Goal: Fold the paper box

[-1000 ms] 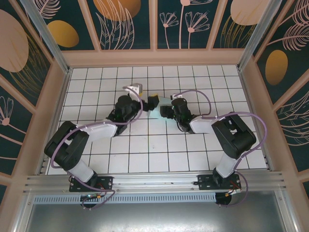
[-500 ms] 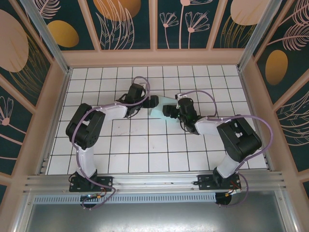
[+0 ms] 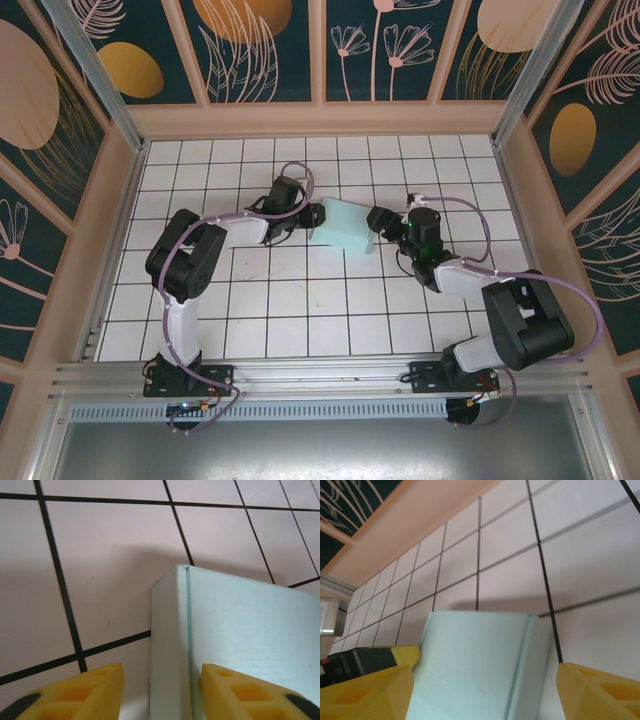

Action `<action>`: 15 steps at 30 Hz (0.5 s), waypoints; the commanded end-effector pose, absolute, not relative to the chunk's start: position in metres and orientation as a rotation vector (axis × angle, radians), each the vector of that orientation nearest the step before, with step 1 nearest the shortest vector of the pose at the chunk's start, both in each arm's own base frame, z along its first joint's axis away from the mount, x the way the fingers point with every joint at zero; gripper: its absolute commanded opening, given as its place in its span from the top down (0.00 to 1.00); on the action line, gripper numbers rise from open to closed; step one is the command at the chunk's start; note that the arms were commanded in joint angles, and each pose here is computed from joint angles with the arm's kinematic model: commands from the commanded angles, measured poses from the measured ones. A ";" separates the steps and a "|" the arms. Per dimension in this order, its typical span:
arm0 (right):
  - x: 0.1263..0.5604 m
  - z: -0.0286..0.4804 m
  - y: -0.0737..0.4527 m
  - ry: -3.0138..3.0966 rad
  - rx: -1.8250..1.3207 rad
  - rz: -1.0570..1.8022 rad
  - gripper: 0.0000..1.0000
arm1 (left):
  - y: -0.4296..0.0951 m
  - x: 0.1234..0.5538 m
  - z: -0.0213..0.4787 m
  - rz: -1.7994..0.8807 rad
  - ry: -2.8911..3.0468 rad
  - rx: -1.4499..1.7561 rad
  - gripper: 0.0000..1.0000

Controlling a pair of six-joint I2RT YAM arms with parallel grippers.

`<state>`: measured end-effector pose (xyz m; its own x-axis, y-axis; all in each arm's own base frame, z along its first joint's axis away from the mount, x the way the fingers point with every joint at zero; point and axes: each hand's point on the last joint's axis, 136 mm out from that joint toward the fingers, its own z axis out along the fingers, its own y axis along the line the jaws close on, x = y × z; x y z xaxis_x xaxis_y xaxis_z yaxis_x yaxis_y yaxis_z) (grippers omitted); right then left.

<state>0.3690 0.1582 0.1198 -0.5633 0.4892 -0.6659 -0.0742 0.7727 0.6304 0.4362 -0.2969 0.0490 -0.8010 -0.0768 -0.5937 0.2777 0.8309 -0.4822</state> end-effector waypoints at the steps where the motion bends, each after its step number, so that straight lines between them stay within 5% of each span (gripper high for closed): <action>1: 0.360 0.112 0.167 2.069 0.399 0.918 0.25 | -0.293 0.423 0.014 -0.750 2.491 0.149 0.63; 15: 0.360 0.085 0.187 2.162 0.433 1.046 0.25 | -0.287 0.418 0.007 -0.810 2.497 0.114 1.00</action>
